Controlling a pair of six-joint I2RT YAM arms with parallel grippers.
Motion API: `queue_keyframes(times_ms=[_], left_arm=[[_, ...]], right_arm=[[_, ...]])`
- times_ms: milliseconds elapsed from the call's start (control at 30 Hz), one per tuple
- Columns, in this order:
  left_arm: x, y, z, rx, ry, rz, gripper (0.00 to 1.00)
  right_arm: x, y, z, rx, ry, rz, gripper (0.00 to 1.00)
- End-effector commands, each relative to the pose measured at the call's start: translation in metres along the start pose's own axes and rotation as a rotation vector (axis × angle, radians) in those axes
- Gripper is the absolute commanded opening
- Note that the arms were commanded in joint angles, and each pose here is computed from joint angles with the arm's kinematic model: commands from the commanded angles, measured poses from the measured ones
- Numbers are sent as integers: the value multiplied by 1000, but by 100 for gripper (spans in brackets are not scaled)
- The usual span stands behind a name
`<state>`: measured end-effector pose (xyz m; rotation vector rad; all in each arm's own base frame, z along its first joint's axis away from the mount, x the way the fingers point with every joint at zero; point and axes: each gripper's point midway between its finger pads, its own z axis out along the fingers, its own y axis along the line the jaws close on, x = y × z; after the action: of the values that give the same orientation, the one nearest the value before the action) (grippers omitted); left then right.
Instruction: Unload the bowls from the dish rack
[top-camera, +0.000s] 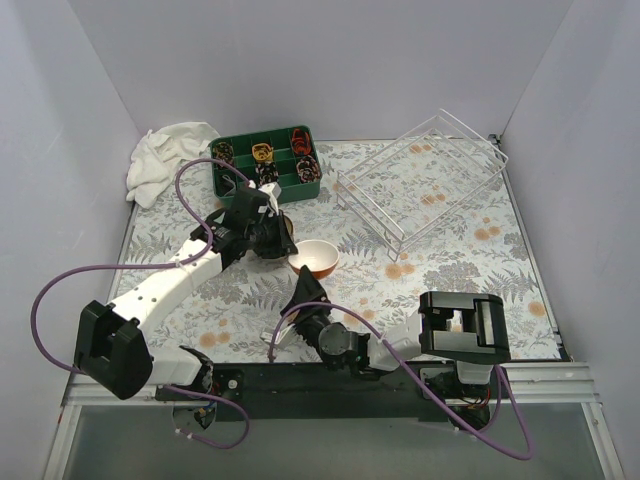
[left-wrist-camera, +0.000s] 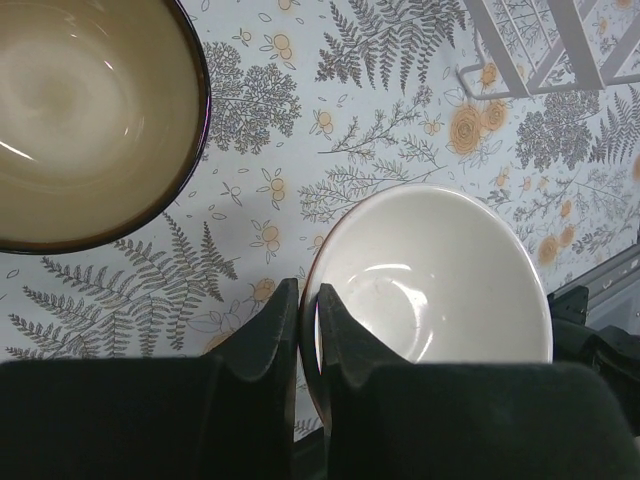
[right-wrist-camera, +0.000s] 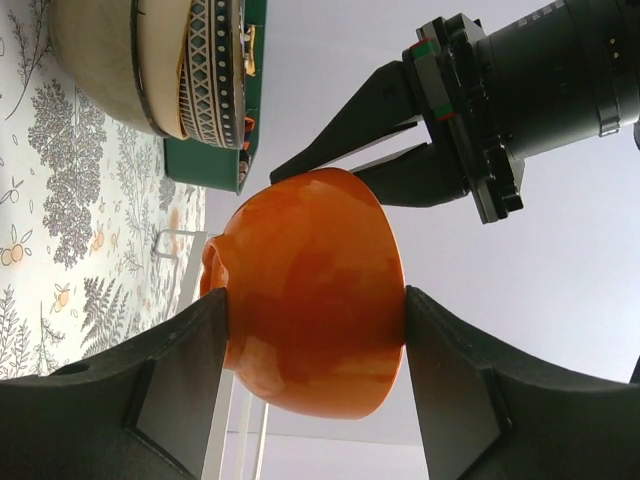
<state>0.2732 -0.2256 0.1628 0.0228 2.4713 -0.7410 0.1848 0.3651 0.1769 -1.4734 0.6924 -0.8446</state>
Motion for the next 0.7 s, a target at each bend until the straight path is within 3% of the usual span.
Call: queue_keyframes(times_ms=[0,100,233,400,667], left_arm=[[-21,-13,-19,23,-86,37,0],[-31,-8,-24,-11,-140,44,0],[-45,-3,-38,-52,-231,58,0],[-61,11,-56,-131,-345,67,0],[-49,44,-84,-225,-466,37,0]], right_arm=[[42,-50,-14,260,120,456,71],[44,-43,-18,245,128,470,87],[43,-30,-22,215,133,474,99],[48,-11,-29,173,158,474,99],[62,13,-38,130,207,537,99]])
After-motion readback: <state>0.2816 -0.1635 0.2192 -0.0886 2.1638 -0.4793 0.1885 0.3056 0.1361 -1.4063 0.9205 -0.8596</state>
